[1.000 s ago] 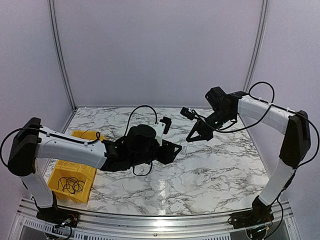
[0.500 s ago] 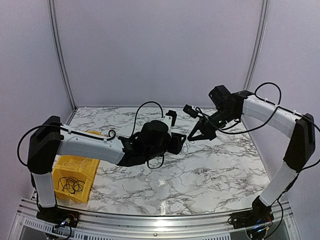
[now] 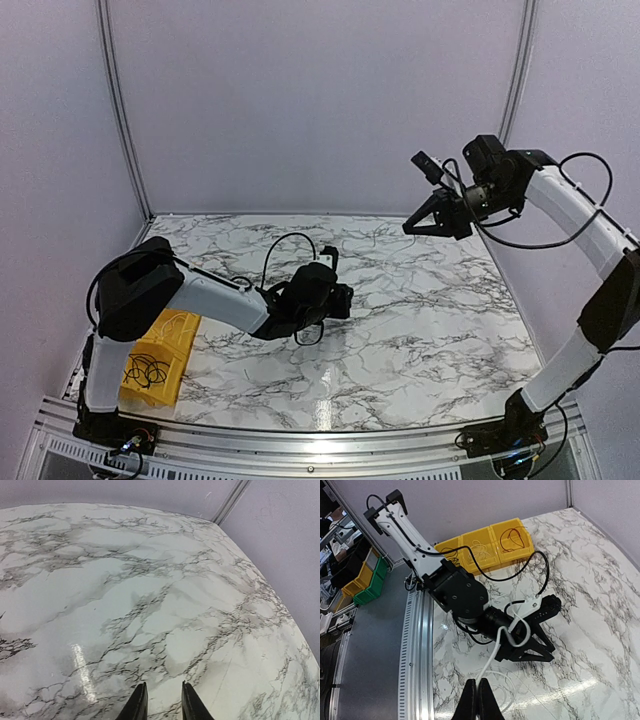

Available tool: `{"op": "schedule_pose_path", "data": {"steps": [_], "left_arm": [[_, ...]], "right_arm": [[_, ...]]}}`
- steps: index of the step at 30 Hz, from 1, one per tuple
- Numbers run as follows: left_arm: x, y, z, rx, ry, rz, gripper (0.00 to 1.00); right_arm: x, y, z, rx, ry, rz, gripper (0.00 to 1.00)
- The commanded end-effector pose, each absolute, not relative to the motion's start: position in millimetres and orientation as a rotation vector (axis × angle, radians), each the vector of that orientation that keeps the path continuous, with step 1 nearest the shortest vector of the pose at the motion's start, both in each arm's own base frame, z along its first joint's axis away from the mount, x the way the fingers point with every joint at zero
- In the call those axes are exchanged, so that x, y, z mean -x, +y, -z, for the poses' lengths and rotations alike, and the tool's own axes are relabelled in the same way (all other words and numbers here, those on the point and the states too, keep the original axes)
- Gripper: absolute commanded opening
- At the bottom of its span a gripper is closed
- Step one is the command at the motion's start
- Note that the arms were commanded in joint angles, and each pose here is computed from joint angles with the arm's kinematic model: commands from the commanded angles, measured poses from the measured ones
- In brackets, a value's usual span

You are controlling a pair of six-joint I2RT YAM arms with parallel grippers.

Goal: Untangle the cables

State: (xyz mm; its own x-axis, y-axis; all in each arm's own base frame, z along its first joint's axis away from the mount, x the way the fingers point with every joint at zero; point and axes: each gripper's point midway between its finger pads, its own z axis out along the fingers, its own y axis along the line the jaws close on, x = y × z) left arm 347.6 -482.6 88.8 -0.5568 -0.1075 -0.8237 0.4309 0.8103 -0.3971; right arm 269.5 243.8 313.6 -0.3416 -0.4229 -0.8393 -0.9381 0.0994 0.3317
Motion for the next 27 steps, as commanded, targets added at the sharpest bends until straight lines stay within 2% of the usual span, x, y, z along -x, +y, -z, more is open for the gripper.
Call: {"op": "schedule_pose_path", "data": {"steps": [1,7,14,21,27], "left_arm": [[-356,-454,-67,-0.15,2.096,0.694,0.24],[-340,-425,-66,-0.166,2.117,0.658,0.26],[-306,-396,-97,-0.234,2.076,0.742,0.41],[-261,-428,-175,-0.462,1.851,1.058,0.51],[-240,-462,-206,-0.566,1.758,1.201,0.53]], "right_arm": [[-246,240,-353,1.357,1.699,-1.239,0.0],[-250,239,-342,1.358,1.728,-1.211,0.0],[-258,238,-313,1.331,1.807,-1.189,0.0],[-261,239,-309,1.321,1.819,-1.198,0.0],[-265,239,-302,1.313,1.843,-1.196,0.0]]}}
